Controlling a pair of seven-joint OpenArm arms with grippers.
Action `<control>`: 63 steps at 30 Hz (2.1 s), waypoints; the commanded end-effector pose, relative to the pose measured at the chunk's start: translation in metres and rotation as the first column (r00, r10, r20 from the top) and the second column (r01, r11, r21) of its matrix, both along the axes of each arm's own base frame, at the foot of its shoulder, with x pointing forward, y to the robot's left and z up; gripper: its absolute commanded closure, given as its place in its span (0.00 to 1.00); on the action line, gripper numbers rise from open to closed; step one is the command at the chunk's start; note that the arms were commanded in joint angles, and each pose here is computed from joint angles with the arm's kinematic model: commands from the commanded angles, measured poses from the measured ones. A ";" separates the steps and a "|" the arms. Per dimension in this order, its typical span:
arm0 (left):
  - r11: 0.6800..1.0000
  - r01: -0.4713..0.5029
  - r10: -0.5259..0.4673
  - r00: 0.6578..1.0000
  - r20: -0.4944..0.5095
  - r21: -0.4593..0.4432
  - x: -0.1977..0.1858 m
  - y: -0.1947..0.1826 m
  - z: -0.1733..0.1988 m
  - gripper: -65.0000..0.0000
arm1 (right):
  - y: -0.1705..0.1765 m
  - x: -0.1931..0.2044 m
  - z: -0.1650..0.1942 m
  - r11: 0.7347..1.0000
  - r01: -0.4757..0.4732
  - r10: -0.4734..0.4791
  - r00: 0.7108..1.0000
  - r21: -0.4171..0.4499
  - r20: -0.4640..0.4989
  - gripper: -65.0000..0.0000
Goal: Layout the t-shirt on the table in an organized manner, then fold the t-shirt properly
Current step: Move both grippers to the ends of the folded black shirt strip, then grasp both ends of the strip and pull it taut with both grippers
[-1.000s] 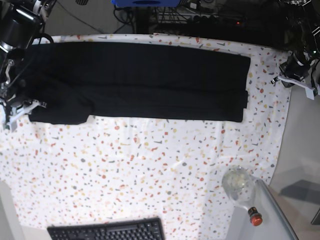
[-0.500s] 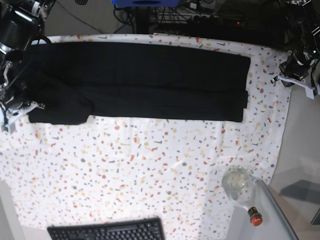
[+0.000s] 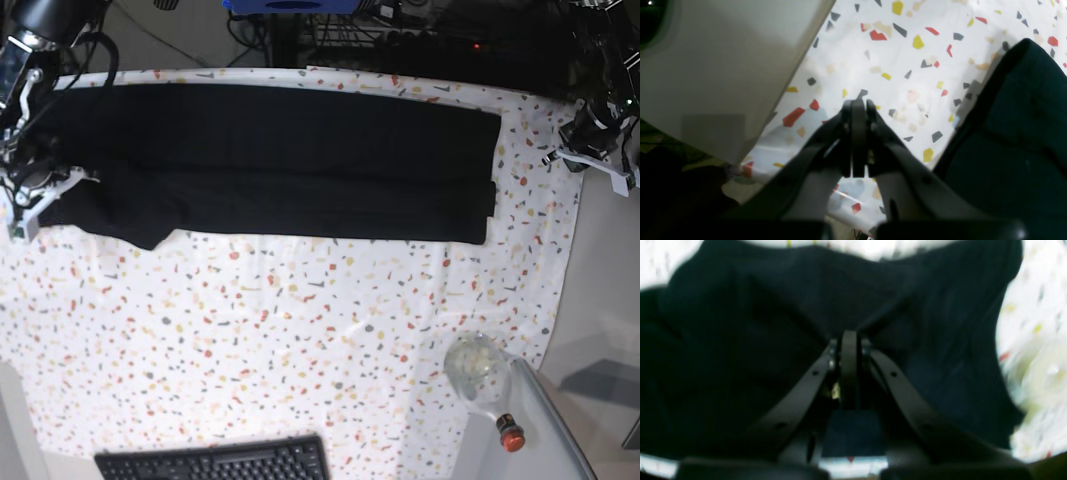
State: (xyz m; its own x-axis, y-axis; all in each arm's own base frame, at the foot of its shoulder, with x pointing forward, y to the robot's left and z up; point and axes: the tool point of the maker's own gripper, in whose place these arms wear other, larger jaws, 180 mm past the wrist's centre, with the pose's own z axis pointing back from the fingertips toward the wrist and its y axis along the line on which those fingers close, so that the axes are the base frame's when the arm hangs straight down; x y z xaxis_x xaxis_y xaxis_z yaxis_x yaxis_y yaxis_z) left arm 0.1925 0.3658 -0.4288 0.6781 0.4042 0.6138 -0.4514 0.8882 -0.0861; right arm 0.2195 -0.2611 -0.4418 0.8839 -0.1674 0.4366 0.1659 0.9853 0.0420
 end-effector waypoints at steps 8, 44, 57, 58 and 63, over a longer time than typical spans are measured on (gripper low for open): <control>0.999 0.007 -0.008 0.999 0.034 0.033 0.007 0.009 0.012 1.00 | 0.009 -0.025 0.002 1.000 0.003 -0.003 1.000 -0.006 0.003 1.00; 0.949 0.304 -0.289 0.945 0.150 -0.087 0.069 -0.134 0.007 1.00 | 0.011 0.001 0.029 0.999 0.014 -0.006 0.984 -0.039 0.179 0.74; 0.904 0.396 -0.395 0.918 0.044 -0.159 0.061 -0.188 -0.077 1.00 | -0.070 0.054 -0.035 0.995 0.101 -0.103 0.982 0.022 0.159 1.00; 0.905 0.403 -0.404 0.915 0.024 -0.136 0.059 -0.184 -0.080 1.00 | -0.077 0.056 -0.037 0.993 0.112 -0.114 0.979 0.021 0.168 1.00; 0.895 0.439 -0.441 0.897 -0.012 -0.077 0.056 -0.180 -0.083 1.00 | -0.094 0.055 -0.055 0.987 0.156 -0.161 0.977 0.050 0.136 1.00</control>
State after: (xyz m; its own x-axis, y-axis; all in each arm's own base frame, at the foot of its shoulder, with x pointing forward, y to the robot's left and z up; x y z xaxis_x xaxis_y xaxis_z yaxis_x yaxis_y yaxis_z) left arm 0.2660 0.1691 -0.4969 0.7561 0.1411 0.6391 0.0080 0.9744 -0.2246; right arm 0.2718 -0.3444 -0.5017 0.7747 -0.3325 0.5378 0.3011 0.9419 0.1487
